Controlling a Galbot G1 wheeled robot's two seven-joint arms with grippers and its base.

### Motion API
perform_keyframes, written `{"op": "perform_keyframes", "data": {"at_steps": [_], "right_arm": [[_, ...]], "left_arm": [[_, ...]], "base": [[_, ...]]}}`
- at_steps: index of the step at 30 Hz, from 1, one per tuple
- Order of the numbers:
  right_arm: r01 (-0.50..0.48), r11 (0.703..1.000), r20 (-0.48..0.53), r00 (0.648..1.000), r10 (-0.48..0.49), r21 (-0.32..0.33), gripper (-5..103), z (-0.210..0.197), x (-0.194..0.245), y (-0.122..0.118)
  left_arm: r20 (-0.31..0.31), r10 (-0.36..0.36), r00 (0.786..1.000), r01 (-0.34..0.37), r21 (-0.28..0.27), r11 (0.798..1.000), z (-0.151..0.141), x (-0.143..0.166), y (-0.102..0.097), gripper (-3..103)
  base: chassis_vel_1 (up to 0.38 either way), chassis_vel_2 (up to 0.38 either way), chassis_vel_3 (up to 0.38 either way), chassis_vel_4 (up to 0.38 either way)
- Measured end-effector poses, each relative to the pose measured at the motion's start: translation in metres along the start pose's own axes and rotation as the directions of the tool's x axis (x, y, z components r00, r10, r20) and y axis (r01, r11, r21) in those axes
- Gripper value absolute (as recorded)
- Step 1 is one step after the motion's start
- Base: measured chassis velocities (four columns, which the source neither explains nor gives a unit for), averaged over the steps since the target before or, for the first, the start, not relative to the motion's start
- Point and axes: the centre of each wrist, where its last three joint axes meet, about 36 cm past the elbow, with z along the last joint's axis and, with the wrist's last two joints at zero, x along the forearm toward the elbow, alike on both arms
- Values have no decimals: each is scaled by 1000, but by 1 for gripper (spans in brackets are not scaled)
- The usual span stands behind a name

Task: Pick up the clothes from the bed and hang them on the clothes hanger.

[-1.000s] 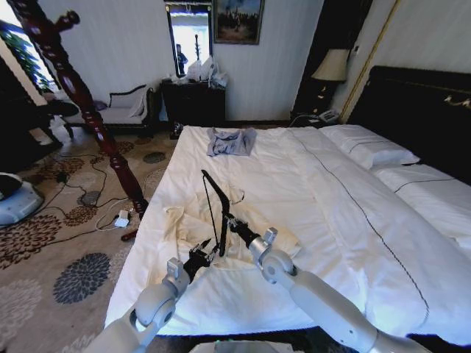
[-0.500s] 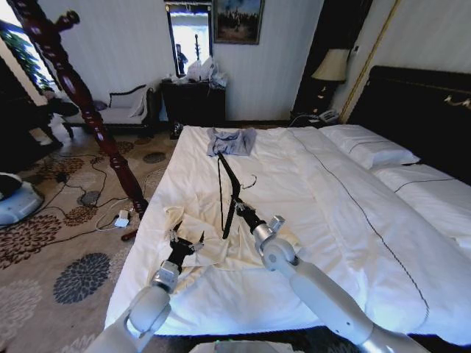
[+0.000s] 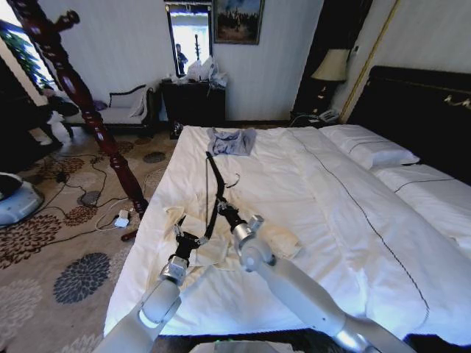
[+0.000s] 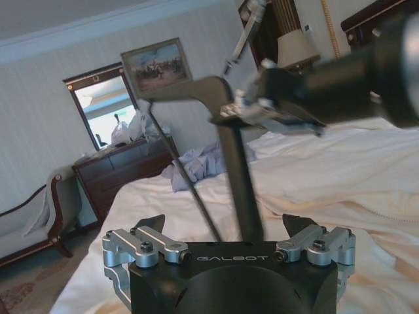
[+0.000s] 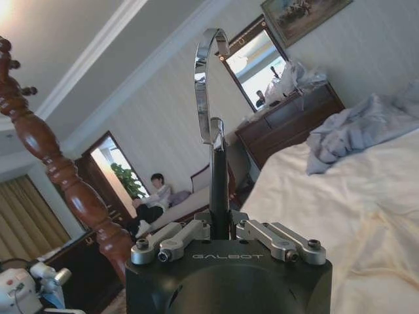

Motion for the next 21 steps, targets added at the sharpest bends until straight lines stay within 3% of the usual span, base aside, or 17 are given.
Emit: {"op": "perform_keyframes", "data": {"at_steps": [6,8,11,13,20,21], "right_arm": [[8,1000,11,1000,-8,-4,12,-1,-5,5],[7,1000,10,1000,-6,-6,12,-1,-5,5],[5,1000,0,1000,-5,-26,12,2,-1,5],[7,999,-2,1000,-7,-35,12,3,0,6],[15,998,-5,1000,-15,-59,12,5,4,6],[18,998,-3,1000,-18,-61,12,4,4,6]], "left_arm": [[-1,-47,999,47,-33,998,4,-4,-4,101],[4,-60,998,60,-46,997,4,-5,-5,96],[25,-100,995,101,-83,991,4,-13,-7,81],[31,-111,993,113,-89,990,4,-16,-8,81],[49,-132,990,137,-111,984,6,-23,-13,61],[53,-131,990,137,-113,984,7,-23,-14,51]], "base": [[0,0,0,0],[0,0,0,0],[0,0,0,0],[0,0,0,0],[0,0,0,0],[0,0,0,0]]}}
